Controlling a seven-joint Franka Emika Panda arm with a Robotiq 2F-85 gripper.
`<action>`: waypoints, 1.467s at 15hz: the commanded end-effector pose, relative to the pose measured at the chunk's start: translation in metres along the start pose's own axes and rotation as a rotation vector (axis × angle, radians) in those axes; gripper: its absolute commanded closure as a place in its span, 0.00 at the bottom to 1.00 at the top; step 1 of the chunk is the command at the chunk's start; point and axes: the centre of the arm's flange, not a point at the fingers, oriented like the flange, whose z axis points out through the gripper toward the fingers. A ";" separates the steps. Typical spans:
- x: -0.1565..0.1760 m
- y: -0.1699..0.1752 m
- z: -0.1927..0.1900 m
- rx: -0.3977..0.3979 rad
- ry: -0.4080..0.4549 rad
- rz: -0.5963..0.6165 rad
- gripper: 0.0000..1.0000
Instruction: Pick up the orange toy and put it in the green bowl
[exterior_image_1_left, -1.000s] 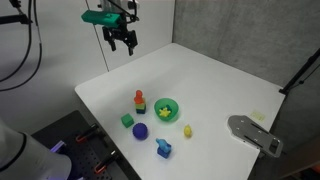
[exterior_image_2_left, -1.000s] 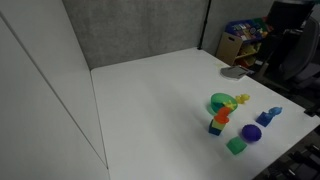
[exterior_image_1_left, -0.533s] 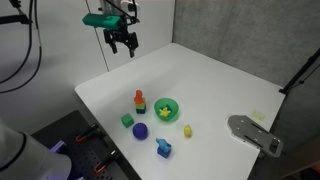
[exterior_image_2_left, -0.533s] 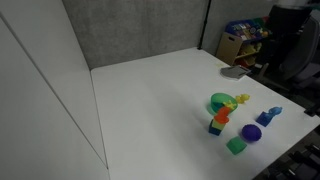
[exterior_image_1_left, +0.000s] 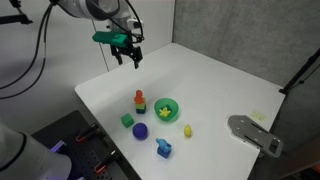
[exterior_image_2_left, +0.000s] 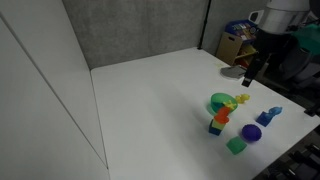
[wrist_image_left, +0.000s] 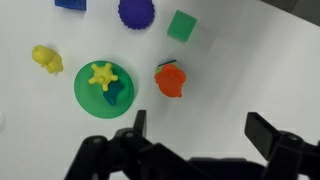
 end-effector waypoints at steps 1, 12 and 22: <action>0.015 0.005 0.034 -0.015 -0.005 0.015 0.00; 0.051 0.013 0.145 -0.062 -0.060 0.037 0.00; 0.065 0.004 0.198 -0.046 -0.131 0.021 0.11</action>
